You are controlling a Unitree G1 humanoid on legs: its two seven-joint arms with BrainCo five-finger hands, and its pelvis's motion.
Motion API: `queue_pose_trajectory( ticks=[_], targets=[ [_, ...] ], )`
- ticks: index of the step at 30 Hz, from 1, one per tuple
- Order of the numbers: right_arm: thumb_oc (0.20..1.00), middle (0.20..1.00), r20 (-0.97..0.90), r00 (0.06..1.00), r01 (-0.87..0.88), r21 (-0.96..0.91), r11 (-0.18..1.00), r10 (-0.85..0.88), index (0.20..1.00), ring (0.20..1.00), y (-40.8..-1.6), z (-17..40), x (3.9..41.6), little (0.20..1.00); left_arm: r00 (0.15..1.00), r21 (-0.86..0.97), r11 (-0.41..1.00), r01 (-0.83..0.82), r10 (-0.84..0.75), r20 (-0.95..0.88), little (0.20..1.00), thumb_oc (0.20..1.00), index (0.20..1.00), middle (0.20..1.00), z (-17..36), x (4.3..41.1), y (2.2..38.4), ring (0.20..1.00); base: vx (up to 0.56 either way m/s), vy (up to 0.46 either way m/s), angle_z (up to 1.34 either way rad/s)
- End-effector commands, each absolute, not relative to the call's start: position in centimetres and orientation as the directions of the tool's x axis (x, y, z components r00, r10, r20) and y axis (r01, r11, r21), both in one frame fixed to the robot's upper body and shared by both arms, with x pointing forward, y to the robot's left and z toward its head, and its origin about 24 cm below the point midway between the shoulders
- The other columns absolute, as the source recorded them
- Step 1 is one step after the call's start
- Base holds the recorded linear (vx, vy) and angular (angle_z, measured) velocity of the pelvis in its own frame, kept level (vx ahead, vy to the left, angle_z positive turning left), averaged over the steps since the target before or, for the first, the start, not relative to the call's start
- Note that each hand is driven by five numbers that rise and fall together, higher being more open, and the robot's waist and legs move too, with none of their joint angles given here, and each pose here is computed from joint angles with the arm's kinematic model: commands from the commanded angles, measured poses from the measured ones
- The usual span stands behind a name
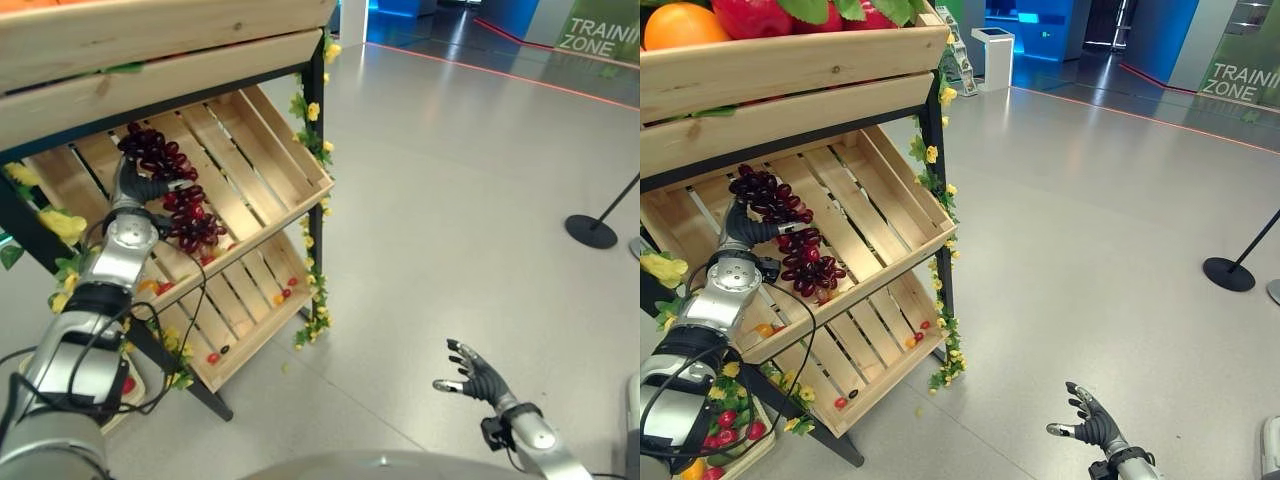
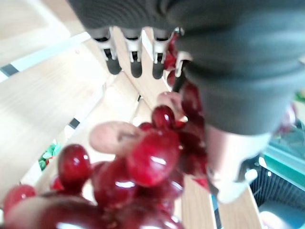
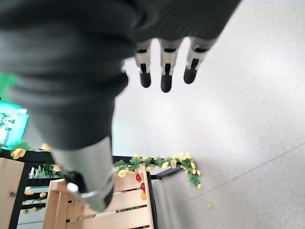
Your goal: Pick up the fruits from the basket on one side to the basket on the other side
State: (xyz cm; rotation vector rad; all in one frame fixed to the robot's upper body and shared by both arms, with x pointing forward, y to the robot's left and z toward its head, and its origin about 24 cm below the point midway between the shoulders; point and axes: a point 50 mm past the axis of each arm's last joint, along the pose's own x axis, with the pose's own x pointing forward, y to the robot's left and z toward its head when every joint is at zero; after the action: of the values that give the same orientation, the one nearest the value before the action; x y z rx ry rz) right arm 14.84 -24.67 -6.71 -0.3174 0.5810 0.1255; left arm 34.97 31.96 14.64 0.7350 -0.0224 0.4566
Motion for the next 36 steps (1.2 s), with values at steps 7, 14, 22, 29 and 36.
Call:
queue_pose_trajectory(
  ticks=[7,14,22,29,36],
  targets=[
    [1.0,1.0,-0.45,0.891,-0.212,-0.286,0.935,0.064,1.0,1.0,-24.8,-4.6,16.2,1.0,0.826,0.788,0.392,-0.475,0.506,0.247,1.0,1.0,1.0,1.0,19.6,35.6,35.7,1.0,0.0,0.002,0.02],
    [1.0,1.0,-0.46,0.885,-0.217,-0.278,0.936,0.069,1.0,1.0,-25.1,-4.5,16.2,1.0,0.884,0.954,0.248,-0.172,0.467,0.038,1.0,1.0,1.0,1.0,18.3,35.1,36.9,1.0,0.0,0.0,0.01],
    [1.0,1.0,-0.469,0.878,-0.239,-0.263,0.935,0.092,1.0,1.0,-24.9,-4.7,15.9,1.0,0.893,0.998,0.063,0.009,0.448,-0.037,1.0,1.0,1.0,1.0,17.4,34.3,37.7,1.0,-0.01,-0.004,0.08],
    [1.0,1.0,-0.473,0.876,-0.242,-0.261,0.934,0.094,1.0,1.0,-24.8,-4.7,16.0,1.0,0.899,0.97,0.21,-0.122,0.438,0.019,1.0,1.0,1.0,1.0,17.6,34.1,37.5,1.0,0.0,0.0,0.0],
    [1.0,1.0,-0.427,0.902,-0.185,-0.258,0.948,0.06,1.0,1.0,-25.0,-4.1,16.8,1.0,0.925,0.753,0.564,-0.339,0.345,0.158,1.0,1.0,1.0,1.0,16.0,33.4,34.7,1.0,0.0,0.0,0.0]
  ],
)
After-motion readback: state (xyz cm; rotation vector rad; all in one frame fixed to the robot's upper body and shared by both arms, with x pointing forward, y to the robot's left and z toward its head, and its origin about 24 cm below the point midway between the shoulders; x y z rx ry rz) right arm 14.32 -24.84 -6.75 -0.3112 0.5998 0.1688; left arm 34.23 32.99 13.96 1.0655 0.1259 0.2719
